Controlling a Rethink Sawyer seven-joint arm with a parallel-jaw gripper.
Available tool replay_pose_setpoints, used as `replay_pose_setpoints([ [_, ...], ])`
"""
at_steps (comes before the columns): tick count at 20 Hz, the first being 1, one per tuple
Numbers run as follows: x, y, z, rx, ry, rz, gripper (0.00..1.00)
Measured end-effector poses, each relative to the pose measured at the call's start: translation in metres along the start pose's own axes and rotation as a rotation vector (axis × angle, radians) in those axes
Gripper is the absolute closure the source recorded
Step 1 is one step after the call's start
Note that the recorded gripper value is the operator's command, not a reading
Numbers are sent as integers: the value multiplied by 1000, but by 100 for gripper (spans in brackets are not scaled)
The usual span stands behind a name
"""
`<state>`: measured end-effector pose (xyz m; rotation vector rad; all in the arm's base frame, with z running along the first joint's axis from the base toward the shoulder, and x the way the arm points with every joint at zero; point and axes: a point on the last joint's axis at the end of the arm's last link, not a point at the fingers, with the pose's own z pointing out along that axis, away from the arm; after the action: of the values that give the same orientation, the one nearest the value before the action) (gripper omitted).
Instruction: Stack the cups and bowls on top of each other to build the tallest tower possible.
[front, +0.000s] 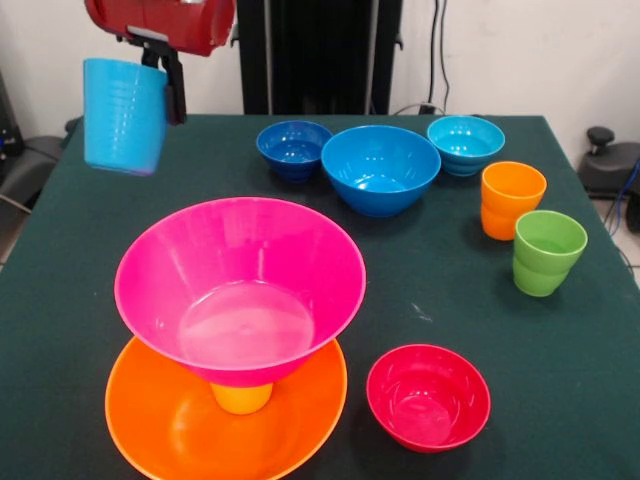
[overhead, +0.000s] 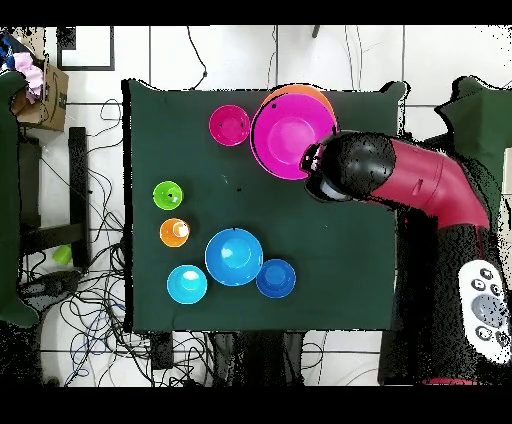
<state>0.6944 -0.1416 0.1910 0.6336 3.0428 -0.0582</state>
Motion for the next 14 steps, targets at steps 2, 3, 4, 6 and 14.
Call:
replay_pose_setpoints([
  [2,-1,3,5,-5,6,-4,100],
  [3,-1,4,7,-6,7,-4,100],
  [4,-1,5,10,-8,10,-5,100],
  [6,-1,6,18,-9,20,-9,100],
  [14,5,4,57,18,58,-44,100],
])
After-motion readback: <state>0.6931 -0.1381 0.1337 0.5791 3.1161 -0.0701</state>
